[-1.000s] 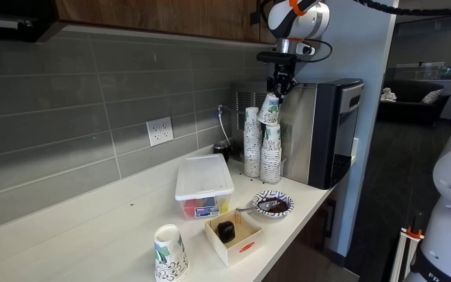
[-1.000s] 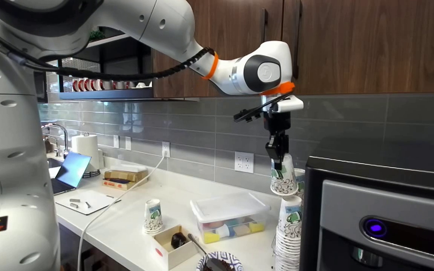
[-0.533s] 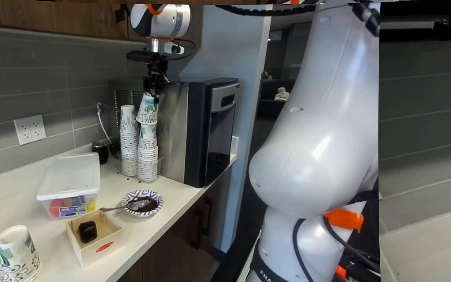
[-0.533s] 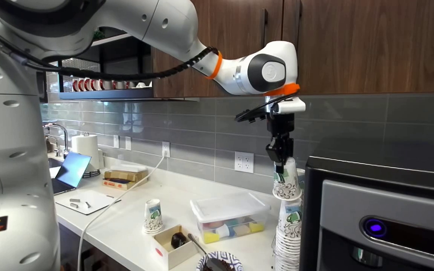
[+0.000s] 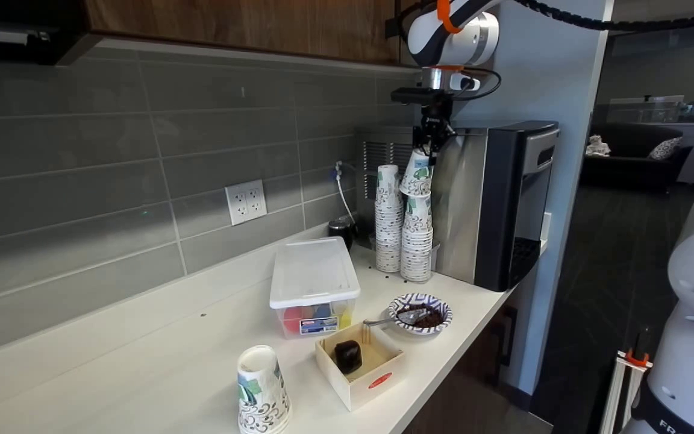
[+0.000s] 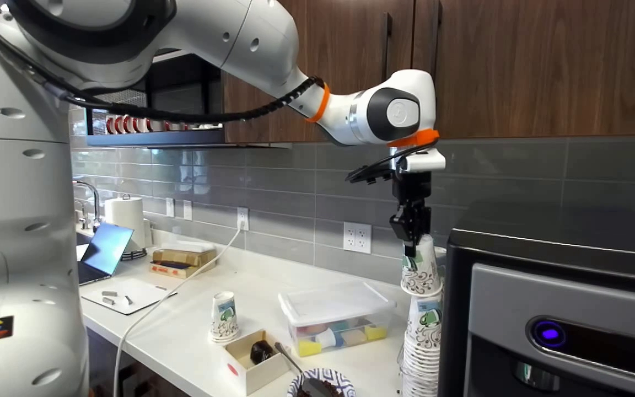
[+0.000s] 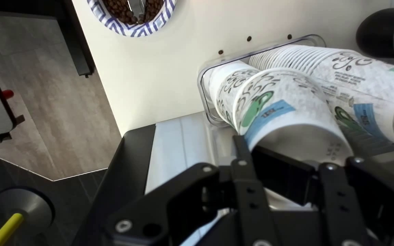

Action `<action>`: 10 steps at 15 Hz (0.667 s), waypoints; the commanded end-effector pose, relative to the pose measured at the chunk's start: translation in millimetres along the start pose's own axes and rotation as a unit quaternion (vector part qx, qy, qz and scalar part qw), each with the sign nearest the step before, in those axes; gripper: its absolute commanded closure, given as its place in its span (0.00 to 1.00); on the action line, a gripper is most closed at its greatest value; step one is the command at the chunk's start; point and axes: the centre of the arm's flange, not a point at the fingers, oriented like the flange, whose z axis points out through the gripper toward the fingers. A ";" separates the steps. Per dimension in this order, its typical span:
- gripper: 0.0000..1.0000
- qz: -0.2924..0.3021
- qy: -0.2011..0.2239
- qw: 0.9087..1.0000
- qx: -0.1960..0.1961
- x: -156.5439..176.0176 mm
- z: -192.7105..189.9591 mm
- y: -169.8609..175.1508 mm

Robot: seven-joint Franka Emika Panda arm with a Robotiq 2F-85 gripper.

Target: Pick up the cup from the stacked cups on the left and stuck it on the cups on the right

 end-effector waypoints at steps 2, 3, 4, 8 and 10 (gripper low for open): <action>0.99 0.027 -0.012 0.999 -0.016 4.1 -0.1 -9.4; 0.99 0.031 -0.015 0.999 -0.020 4.9 0.1 -6.9; 0.99 0.035 -0.017 0.999 -0.023 6.3 0.8 -5.0; 0.99 0.052 -0.008 0.998 -0.033 12.7 1.6 -0.1; 0.99 0.056 0.000 0.998 -0.029 14.4 0.7 -0.2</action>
